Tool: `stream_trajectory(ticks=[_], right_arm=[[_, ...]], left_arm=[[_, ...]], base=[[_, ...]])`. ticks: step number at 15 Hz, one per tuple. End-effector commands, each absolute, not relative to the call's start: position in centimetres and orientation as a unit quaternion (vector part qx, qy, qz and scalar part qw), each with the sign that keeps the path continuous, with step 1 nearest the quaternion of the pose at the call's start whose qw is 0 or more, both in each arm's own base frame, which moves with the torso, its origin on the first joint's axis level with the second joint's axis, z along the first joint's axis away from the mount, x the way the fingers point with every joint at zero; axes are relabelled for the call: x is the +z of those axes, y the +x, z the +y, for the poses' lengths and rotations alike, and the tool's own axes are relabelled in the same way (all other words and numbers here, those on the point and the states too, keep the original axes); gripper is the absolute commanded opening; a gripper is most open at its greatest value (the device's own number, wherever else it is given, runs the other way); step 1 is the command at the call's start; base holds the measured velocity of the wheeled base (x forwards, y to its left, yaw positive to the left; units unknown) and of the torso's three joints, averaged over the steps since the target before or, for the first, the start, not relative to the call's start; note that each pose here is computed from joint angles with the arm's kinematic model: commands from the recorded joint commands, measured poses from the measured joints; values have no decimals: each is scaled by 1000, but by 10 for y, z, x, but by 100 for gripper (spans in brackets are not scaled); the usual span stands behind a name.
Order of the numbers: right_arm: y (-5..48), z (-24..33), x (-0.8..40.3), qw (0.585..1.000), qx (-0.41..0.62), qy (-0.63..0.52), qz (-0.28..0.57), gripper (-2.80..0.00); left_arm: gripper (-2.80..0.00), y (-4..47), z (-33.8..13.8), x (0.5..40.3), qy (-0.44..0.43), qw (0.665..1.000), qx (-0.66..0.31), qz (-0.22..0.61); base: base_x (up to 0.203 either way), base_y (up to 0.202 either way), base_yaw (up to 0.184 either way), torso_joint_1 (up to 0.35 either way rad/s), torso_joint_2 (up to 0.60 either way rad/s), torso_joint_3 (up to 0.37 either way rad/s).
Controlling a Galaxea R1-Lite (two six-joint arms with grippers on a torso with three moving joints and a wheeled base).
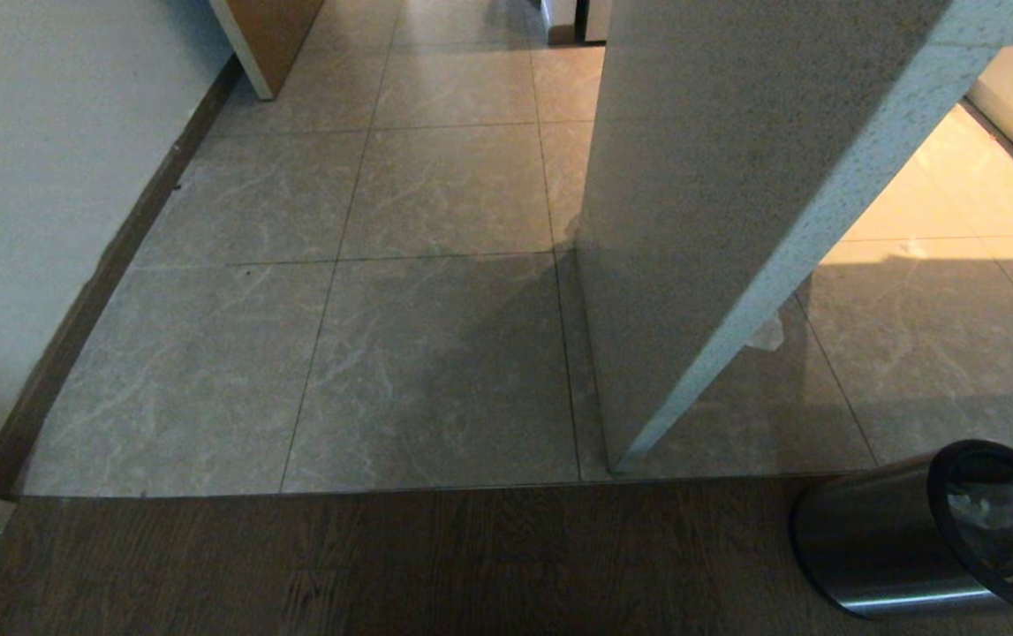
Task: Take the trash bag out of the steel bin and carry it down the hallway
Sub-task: Place the outer trash can on the ground
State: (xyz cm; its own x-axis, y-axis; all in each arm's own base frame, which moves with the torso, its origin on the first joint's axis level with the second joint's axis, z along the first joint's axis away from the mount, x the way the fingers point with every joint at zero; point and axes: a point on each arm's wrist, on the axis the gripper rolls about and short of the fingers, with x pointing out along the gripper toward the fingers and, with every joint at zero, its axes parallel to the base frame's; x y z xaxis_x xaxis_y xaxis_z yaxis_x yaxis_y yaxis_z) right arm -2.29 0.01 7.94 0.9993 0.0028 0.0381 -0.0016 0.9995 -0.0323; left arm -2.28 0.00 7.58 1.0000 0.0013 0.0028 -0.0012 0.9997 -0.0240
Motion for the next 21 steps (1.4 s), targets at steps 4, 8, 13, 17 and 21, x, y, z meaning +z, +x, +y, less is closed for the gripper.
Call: stream_trajectory(ticks=[4, 8, 13, 17, 21], right_arm=[[-21, 0, 75, 1000, 3, -20, -10, -280], [-21, 0, 75, 1000, 3, -20, -10, -280], [-34, 0, 104, 999, -8, -21, -35, -280], [-72, -2, 147, 998, -48, -20, 38, -280], [-54, -7, 189, 996, -64, 21, 65, -280]], left_arm=[[-280, -23, 0, 75, -12, 1000, 1, -2], [-280, -23, 0, 75, -12, 1000, 1, -2], [-280, -23, 0, 76, -12, 1000, 1, -2], [-280, -23, 0, 76, -12, 1000, 1, -2], [-280, -23, 0, 76, -12, 1000, 1, -2]], base=[[0, 0, 0, 2, 1, -184], [0, 0, 0, 1, 2, -34], [0, 0, 0, 0, 0, 0], [0, 0, 0, 0, 0, 0], [0, 0, 0, 0, 0, 0]])
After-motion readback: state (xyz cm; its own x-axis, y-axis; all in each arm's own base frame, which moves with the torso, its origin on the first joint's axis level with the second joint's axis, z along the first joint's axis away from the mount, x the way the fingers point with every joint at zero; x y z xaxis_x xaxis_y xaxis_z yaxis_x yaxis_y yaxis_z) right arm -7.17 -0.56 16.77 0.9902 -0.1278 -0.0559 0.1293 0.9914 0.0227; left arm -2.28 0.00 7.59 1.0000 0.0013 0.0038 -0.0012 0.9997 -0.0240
